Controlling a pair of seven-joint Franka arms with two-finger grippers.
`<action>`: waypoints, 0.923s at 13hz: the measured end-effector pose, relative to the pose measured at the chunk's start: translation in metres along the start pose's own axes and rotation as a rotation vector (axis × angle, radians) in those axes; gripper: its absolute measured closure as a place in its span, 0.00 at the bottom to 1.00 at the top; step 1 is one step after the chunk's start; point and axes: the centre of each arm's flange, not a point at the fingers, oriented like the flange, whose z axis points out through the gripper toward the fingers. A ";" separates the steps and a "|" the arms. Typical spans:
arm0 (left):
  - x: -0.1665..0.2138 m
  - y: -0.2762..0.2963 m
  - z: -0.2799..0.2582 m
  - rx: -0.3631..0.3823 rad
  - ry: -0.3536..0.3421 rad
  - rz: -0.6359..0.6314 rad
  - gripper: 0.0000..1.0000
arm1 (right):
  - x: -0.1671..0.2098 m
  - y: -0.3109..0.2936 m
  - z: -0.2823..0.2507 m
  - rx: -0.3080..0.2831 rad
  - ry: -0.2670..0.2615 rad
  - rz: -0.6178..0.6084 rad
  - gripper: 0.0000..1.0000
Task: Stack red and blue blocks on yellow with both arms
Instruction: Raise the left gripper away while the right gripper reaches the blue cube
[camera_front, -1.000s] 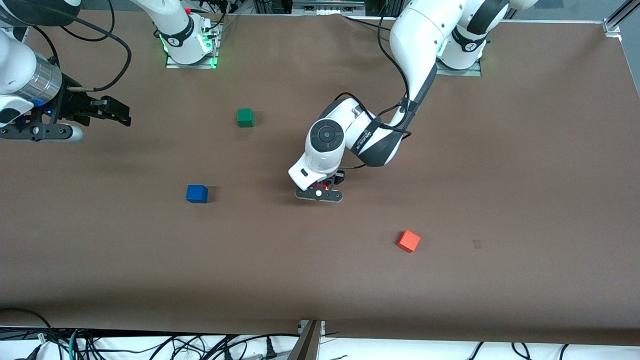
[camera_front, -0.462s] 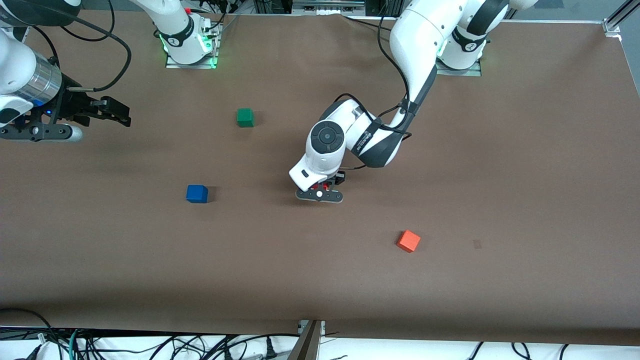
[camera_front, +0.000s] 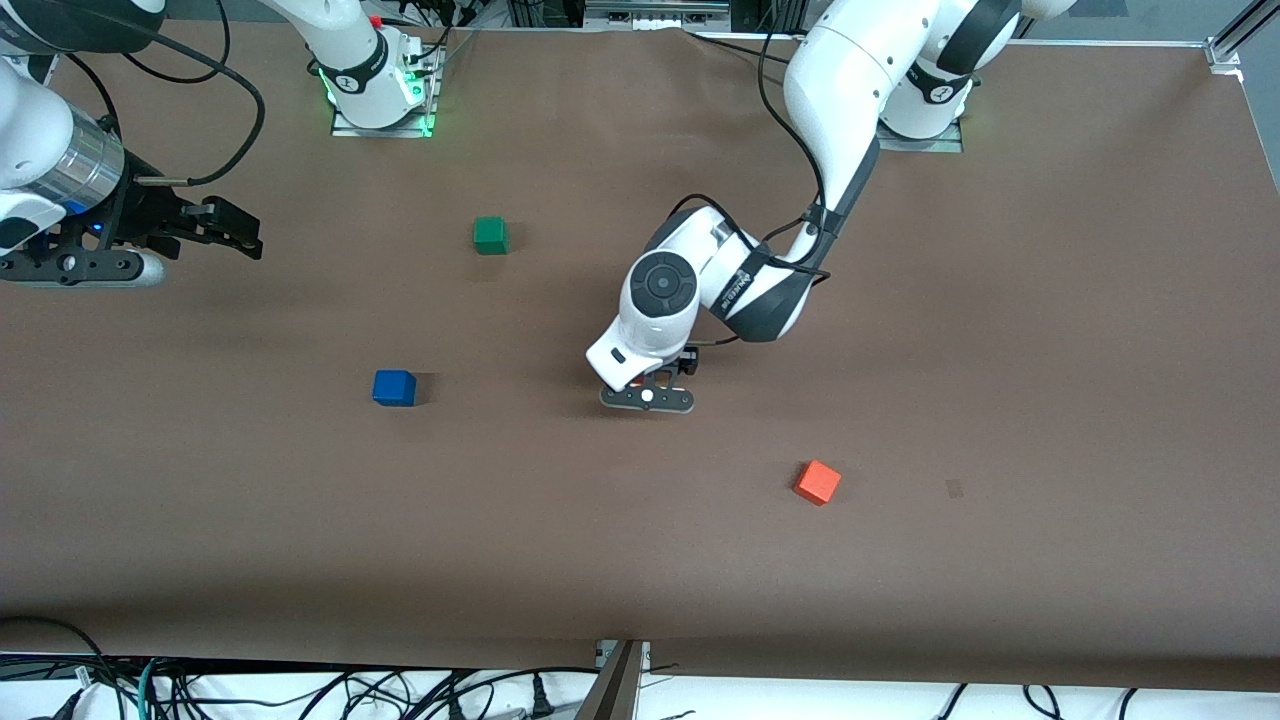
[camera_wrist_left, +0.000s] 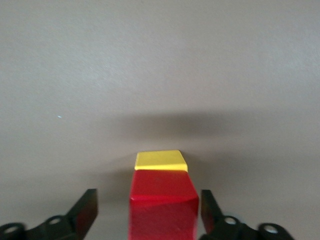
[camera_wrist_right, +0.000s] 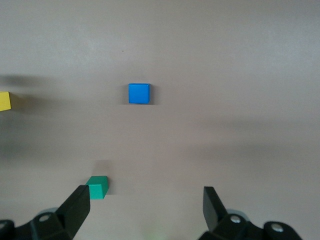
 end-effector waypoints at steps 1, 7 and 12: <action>0.004 -0.004 -0.003 -0.003 0.002 -0.007 0.00 | 0.002 -0.001 0.005 -0.002 -0.008 0.000 0.00; 0.051 -0.065 -0.089 0.016 -0.002 -0.103 0.00 | 0.045 -0.007 0.098 -0.092 -0.138 -0.054 0.00; 0.091 -0.173 -0.178 0.000 0.033 -0.245 0.00 | 0.072 -0.029 0.146 -0.084 -0.090 -0.084 0.00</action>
